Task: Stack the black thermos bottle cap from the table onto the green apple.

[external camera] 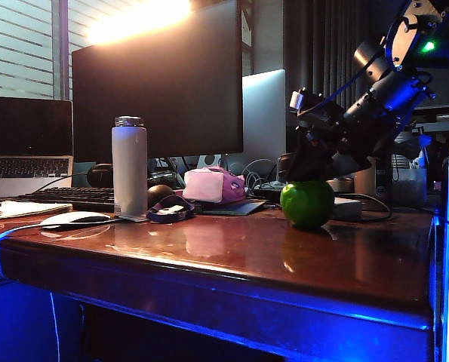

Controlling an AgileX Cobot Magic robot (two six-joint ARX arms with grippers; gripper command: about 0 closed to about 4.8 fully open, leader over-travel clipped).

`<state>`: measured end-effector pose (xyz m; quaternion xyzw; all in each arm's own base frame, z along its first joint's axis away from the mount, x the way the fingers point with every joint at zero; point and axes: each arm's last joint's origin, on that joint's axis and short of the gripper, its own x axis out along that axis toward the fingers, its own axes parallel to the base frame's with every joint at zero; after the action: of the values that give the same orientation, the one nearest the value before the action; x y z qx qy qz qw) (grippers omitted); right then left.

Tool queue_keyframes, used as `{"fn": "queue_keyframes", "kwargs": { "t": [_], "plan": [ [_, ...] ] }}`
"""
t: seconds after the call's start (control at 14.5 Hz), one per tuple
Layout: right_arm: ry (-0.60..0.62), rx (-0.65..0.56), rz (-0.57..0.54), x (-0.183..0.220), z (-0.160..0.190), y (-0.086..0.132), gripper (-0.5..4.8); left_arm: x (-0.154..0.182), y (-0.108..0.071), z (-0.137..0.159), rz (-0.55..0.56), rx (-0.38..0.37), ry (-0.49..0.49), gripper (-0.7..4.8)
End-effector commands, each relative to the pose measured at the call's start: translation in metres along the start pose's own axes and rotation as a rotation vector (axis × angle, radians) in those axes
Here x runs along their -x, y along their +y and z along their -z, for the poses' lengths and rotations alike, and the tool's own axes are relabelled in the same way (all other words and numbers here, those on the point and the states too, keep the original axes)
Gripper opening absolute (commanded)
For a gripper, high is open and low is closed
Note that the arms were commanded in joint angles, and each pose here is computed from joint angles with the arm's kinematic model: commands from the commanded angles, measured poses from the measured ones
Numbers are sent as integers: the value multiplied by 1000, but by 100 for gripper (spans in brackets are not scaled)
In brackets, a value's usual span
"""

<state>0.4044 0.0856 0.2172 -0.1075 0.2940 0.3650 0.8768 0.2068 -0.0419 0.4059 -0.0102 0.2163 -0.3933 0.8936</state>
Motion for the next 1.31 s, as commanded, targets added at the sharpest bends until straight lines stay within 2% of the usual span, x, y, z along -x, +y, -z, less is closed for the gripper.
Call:
{"fn": "queue_keyframes", "kwargs": {
  "t": [0.07, 0.34, 0.83, 1.1, 1.31],
  "plan": [
    [-15, 9, 3, 4, -4, 1, 479, 2, -1, -3, 4, -16, -16, -4],
    [15, 50, 22, 16, -8, 4, 479, 2, -1, -3, 4, -16, -16, -4],
    [46, 13, 41, 46, -12, 5, 479, 2, -1, -3, 4, -15, -16, -4],
    [13, 31, 72, 74, -26, 14, 479, 2, -1, -3, 4, -16, -17, -4],
    [-74, 54, 149, 118, -47, 31, 471, 2, -1, -4, 3, -23, -25, -4]
  ]
}}
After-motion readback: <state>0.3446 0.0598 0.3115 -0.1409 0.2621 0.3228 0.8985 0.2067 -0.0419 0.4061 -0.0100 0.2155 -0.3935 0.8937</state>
